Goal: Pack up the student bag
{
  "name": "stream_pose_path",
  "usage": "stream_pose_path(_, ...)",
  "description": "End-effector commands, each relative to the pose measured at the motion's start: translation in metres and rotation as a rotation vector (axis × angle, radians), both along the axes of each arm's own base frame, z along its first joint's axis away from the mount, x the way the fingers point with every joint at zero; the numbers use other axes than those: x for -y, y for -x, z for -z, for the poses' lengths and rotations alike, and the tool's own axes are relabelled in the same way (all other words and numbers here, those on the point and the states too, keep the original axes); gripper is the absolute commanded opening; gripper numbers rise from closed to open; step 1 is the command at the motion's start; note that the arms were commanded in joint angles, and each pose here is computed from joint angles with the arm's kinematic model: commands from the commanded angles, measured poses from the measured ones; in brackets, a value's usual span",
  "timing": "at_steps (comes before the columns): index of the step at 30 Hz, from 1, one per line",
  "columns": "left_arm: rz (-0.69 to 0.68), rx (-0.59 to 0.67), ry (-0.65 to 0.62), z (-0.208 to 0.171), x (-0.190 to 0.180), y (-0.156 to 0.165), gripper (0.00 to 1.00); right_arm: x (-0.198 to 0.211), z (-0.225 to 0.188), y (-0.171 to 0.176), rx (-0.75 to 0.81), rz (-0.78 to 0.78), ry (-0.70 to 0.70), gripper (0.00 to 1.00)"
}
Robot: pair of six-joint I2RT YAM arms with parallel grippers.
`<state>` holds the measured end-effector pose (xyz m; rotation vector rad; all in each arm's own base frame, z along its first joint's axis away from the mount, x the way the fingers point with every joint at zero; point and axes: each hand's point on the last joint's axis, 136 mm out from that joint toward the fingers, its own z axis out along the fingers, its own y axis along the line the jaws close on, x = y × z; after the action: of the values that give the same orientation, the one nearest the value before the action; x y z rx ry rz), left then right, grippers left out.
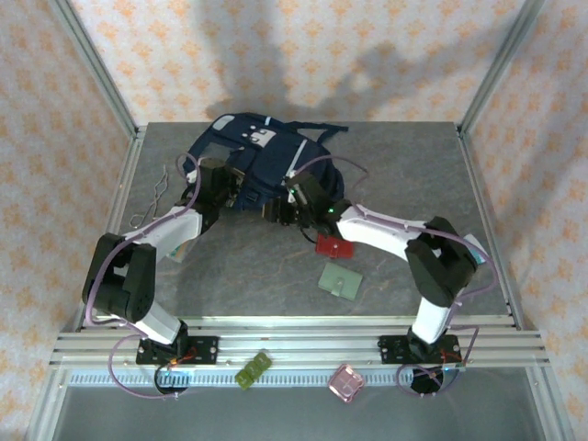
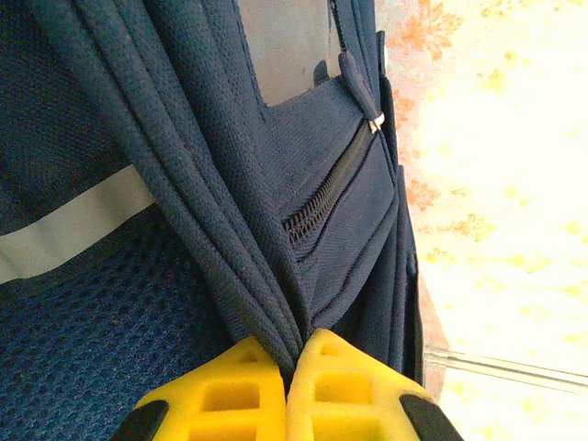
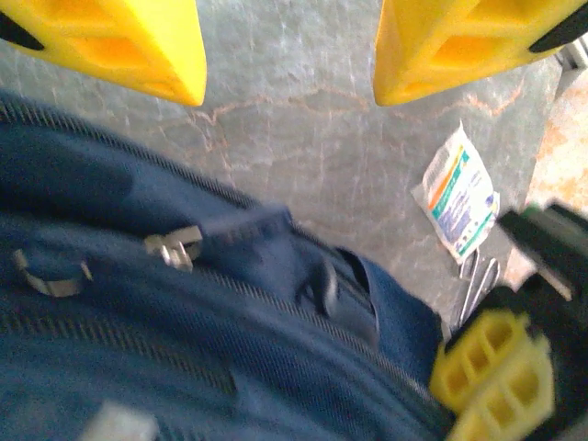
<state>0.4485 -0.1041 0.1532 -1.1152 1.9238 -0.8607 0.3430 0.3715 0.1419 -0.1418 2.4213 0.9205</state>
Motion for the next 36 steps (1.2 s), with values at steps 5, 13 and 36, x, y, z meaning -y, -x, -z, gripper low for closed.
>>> stream_pose_path(5,0.055,0.071,0.089,-0.022,0.021,0.006,0.00,0.015,0.027,-0.042,-0.064,0.240,0.182,0.50)
stream_pose_path(13,0.059,0.104,0.107,-0.031,0.023,0.006,0.00,0.027,0.043,-0.049,-0.102,0.346,0.283,0.50)
stream_pose_path(36,0.061,0.136,0.138,-0.041,0.025,0.002,0.00,0.021,0.041,-0.052,-0.051,0.344,0.335,0.29)
